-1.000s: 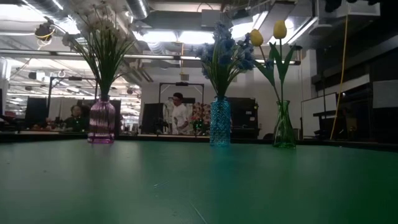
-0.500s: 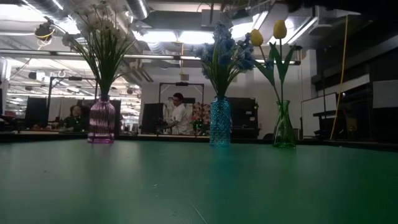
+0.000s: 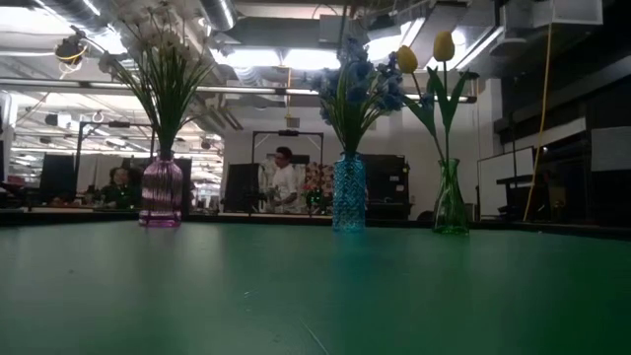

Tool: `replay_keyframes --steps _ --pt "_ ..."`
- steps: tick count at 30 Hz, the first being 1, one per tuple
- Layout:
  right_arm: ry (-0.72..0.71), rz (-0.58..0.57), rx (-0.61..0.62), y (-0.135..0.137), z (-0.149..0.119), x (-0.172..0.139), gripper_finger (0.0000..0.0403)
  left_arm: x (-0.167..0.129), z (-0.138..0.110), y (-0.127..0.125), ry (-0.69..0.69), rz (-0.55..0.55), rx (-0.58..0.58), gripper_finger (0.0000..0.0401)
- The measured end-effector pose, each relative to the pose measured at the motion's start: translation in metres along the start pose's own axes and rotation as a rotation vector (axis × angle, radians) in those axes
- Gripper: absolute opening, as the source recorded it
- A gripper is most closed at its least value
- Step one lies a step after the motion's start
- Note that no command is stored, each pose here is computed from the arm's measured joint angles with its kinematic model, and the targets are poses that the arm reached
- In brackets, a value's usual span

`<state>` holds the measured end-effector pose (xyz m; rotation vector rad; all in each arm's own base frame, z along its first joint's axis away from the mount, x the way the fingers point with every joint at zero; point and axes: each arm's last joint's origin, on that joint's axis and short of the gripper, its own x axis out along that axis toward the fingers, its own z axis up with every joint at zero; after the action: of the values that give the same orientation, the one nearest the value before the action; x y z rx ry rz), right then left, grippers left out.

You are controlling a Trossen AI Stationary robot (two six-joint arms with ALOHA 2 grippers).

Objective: Sort flowers into vase by color
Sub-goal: Put the yellow flower into the green vase

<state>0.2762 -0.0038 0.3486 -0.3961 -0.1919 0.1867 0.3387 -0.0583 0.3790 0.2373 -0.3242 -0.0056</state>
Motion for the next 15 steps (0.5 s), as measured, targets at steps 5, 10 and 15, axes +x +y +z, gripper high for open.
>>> replay_keyframes --steps 5,10,15 --pt "0.042 0.052 0.018 0.002 0.003 0.004 0.0198 0.000 0.001 0.000 -0.005 0.002 0.007 0.0022" --pt "0.028 0.065 0.028 0.005 0.008 0.003 0.0198 0.000 0.000 0.002 0.001 0.006 0.011 0.0024" --pt "0.029 0.097 0.036 0.014 0.008 0.007 0.0198 0.000 -0.001 0.006 0.004 0.017 0.037 0.0017"
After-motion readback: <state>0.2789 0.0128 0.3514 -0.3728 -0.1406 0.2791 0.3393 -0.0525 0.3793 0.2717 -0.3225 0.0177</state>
